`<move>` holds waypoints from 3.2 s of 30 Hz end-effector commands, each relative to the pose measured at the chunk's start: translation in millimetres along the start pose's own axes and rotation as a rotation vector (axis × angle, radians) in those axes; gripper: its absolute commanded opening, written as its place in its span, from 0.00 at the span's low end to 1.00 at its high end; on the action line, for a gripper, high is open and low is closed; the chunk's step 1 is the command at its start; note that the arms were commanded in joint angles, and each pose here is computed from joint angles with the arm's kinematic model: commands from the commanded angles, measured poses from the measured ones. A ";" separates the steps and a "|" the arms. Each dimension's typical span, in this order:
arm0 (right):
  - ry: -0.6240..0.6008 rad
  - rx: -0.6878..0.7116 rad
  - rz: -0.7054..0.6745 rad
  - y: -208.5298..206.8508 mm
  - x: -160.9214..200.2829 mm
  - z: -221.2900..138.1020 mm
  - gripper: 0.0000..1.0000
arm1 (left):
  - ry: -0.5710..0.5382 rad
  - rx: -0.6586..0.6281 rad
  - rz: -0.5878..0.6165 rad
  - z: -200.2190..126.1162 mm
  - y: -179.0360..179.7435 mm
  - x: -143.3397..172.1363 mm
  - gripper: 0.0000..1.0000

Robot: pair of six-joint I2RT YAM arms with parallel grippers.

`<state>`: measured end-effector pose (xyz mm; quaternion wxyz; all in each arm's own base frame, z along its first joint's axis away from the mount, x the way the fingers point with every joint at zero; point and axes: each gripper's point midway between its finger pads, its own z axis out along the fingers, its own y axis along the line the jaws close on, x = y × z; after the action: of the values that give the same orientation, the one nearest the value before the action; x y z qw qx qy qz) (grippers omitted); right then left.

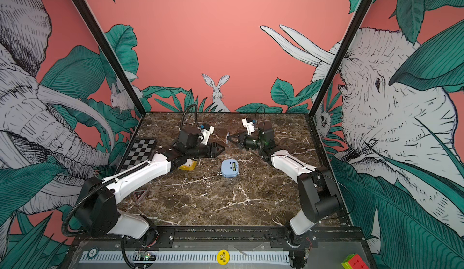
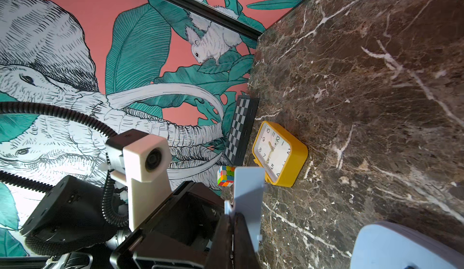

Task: Insert the battery into the alarm
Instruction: Install the cover on the alarm.

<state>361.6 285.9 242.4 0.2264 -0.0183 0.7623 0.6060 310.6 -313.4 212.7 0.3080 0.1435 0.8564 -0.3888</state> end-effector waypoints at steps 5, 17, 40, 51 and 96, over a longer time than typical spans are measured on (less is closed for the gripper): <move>-0.026 -0.090 -0.022 22.4 -7.0 -1.6 0.00 | -0.086 0.067 0.022 -14.8 -11.9 -11.5 0.50; -0.039 -0.050 0.015 19.9 -5.5 6.1 0.00 | -0.030 -0.104 0.232 -12.0 -21.6 -20.9 0.49; -0.054 -0.061 0.049 29.7 -0.4 11.3 0.00 | -0.057 -0.168 0.256 -10.5 -12.5 -29.9 0.42; -0.061 -0.053 0.068 31.3 4.1 11.0 0.00 | -0.032 -0.182 0.281 -2.6 -10.7 -32.2 0.21; -0.232 0.312 0.191 8.0 6.8 -22.9 0.41 | -0.039 -0.318 0.385 -11.5 -1.2 -21.5 0.00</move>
<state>340.1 277.0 249.7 0.2308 0.1384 0.8048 0.5291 328.8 -313.7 222.9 0.3934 0.2385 0.8638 -0.2056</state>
